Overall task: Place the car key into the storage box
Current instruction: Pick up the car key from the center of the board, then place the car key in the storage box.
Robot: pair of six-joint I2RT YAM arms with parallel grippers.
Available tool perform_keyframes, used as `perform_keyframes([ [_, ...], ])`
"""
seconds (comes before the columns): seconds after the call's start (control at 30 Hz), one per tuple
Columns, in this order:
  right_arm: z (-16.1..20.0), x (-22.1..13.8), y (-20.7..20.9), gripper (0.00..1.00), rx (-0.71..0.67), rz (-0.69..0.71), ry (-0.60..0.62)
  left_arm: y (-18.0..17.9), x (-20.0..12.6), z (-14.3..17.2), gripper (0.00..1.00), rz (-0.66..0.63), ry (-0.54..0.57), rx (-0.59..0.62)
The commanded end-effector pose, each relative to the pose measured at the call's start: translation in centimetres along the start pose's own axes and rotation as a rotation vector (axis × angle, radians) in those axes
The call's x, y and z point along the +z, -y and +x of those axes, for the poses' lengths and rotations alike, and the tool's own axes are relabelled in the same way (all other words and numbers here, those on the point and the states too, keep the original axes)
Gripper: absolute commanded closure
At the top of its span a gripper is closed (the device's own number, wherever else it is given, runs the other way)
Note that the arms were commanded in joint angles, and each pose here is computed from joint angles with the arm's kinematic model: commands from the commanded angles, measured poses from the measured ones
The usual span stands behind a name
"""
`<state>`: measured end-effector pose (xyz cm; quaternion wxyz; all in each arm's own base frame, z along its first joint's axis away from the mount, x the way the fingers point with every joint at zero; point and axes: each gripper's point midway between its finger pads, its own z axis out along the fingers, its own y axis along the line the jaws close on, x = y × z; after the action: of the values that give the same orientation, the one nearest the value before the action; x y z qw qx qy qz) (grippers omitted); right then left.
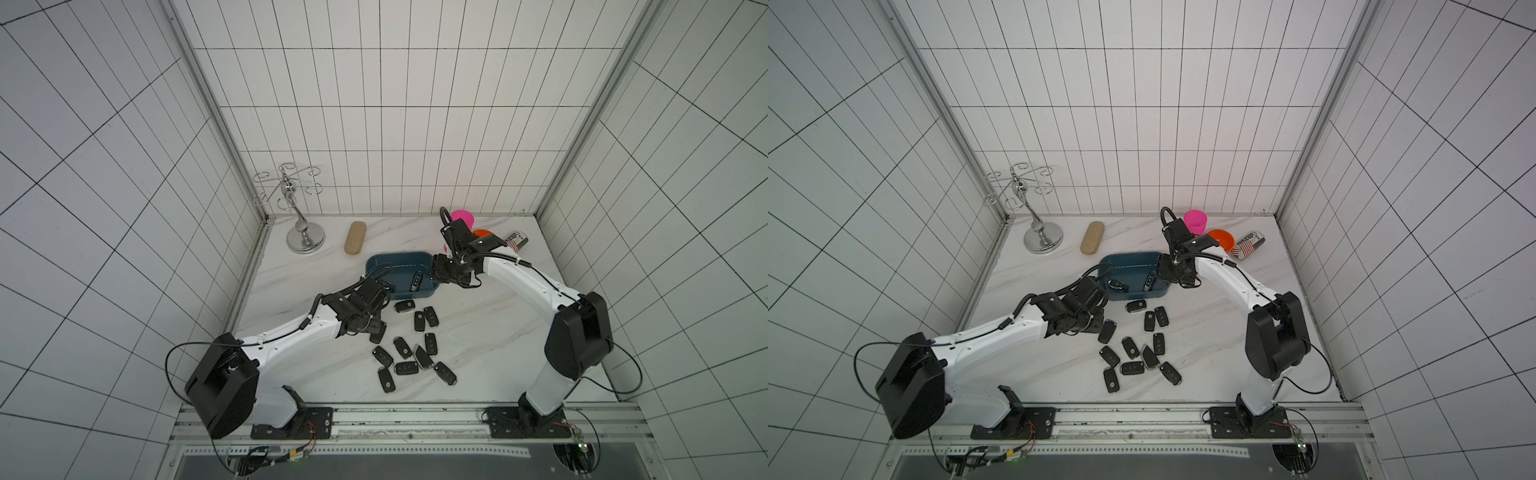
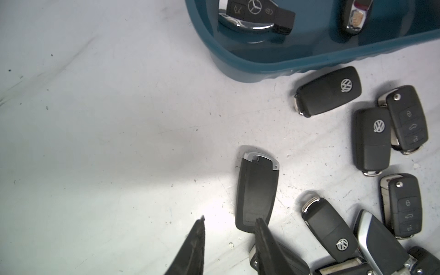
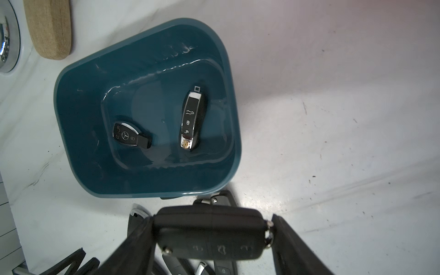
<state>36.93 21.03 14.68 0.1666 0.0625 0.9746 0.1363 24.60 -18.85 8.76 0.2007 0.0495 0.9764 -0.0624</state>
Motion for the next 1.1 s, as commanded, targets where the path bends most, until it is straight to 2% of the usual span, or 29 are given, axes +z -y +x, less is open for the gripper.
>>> perform_keyframes([
  [0.0,-0.9,0.8,-2.0,0.32,-0.053,-0.015,-0.020,0.4,0.0,0.2,0.65,0.024,-0.013,0.023],
  [0.07,-1.6,1.8,-3.2,0.32,-0.072,-0.027,-0.027,0.4,0.3,0.4,0.62,0.023,-0.024,0.023],
  [0.23,-2.5,4.5,-5.6,0.32,-0.119,-0.035,-0.050,0.2,0.8,0.7,0.35,0.014,-0.028,0.026],
  [0.33,-2.6,6.4,-6.4,0.32,-0.130,-0.031,-0.080,0.4,1.2,0.9,0.26,0.021,-0.041,0.038],
  [0.47,-2.4,8.5,-6.7,0.31,-0.128,-0.023,-0.110,1.0,2.1,1.5,0.24,0.042,-0.081,0.061],
  [0.53,-2.5,9.2,-6.8,0.32,-0.129,-0.022,-0.117,1.2,2.8,2.0,0.27,0.046,-0.106,0.068],
  [0.67,-2.3,10.3,-6.8,0.32,-0.134,-0.012,-0.155,0.8,4.4,3.1,0.28,-0.002,-0.150,0.097],
  [1.07,-1.5,12.2,-6.1,0.30,-0.144,0.044,-0.219,2.0,6.0,4.2,0.30,-0.046,-0.173,0.146],
])
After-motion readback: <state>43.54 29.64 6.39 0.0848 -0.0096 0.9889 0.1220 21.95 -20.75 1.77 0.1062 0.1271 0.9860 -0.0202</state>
